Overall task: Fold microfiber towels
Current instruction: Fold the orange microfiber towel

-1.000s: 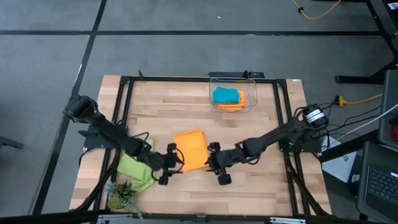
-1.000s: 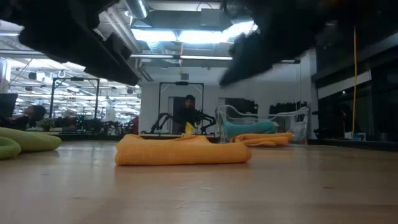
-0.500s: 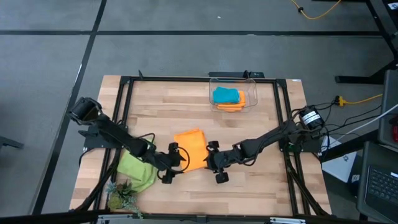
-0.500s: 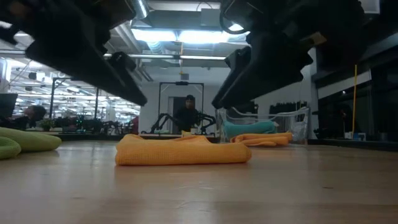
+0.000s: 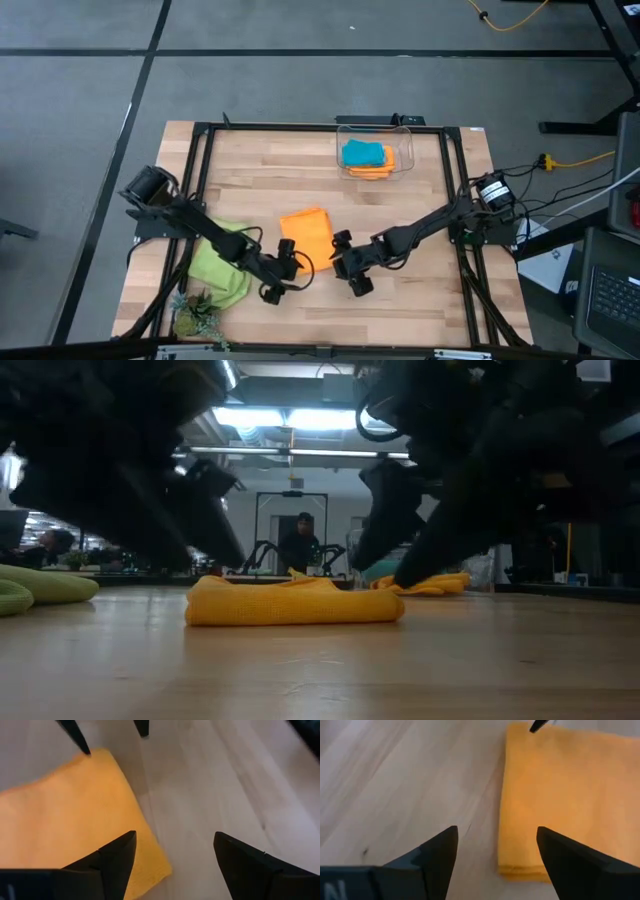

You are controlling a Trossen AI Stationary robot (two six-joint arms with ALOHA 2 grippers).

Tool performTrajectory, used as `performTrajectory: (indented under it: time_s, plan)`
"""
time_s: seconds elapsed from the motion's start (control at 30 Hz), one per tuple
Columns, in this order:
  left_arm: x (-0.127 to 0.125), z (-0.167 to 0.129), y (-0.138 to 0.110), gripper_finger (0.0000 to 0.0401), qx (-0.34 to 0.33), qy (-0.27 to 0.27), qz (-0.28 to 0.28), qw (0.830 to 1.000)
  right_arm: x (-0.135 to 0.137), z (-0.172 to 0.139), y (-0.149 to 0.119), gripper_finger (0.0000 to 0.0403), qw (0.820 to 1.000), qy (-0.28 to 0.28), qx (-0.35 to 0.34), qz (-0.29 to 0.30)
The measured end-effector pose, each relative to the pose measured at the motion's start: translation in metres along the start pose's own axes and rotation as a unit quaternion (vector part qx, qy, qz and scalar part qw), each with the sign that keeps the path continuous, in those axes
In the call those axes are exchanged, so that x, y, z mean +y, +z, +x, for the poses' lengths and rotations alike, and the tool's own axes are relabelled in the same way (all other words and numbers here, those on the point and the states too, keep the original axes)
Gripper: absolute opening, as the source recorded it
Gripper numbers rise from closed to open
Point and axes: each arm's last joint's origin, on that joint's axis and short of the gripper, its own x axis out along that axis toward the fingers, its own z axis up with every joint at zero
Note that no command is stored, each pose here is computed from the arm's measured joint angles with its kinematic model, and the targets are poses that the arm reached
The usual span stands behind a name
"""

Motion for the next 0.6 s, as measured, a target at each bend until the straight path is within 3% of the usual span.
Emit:
performTrajectory:
  time_s: [0.3,0.6]
  plan:
    - [-0.005,0.022,-0.011,0.0260,0.032,0.010,0.009,0.999,0.003,0.012,-0.011,0.0246,0.999,0.005,0.034,0.016]
    - [-0.005,0.023,-0.013,0.0260,0.047,0.012,-0.008,0.999,0.004,0.022,-0.018,0.0242,0.998,0.006,0.053,0.035]
